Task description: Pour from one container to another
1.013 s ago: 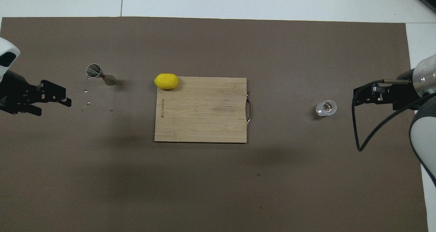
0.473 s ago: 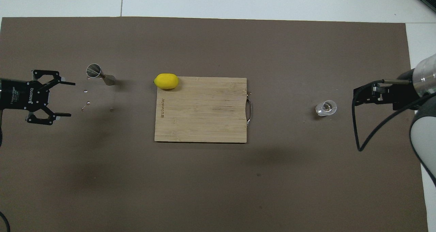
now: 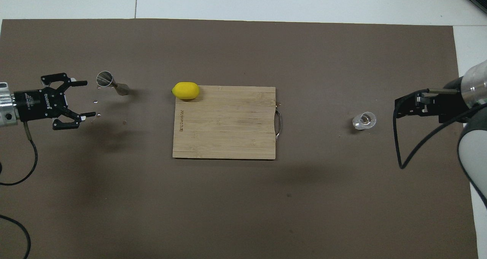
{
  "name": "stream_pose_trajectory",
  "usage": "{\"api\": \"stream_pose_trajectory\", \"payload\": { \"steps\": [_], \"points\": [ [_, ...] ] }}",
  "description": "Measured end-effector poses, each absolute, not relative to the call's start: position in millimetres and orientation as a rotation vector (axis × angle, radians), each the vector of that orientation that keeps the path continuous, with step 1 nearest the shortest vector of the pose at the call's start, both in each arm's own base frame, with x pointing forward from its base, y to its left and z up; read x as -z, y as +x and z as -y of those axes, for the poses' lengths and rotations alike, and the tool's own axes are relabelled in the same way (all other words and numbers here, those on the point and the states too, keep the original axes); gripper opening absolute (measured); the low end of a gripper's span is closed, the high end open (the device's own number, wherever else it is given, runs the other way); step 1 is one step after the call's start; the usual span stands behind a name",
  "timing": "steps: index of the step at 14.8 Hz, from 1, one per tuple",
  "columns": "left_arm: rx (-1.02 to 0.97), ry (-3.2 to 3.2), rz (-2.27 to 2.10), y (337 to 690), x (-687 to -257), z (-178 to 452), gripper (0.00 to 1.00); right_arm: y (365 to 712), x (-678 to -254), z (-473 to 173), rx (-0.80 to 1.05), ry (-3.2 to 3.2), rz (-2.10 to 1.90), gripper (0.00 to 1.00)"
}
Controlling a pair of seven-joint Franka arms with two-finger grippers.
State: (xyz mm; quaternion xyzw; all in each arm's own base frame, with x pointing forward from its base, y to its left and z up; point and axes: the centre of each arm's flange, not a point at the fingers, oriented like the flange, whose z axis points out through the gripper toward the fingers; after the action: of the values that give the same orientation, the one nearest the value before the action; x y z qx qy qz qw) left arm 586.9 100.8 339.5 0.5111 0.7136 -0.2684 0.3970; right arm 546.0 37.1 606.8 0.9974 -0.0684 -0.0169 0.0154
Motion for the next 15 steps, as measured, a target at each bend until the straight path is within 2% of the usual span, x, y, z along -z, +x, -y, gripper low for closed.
{"api": "stream_pose_trajectory", "payload": {
  "steps": [5,15],
  "points": [
    [0.714,1.055,-1.864,577,-303,-101,1.00,546,-607,-37,0.052,3.103,0.213,1.00],
    [0.704,0.878,-1.843,587,-306,-82,1.00,545,-606,-37,0.064,3.102,0.212,1.00]
  ]
}}
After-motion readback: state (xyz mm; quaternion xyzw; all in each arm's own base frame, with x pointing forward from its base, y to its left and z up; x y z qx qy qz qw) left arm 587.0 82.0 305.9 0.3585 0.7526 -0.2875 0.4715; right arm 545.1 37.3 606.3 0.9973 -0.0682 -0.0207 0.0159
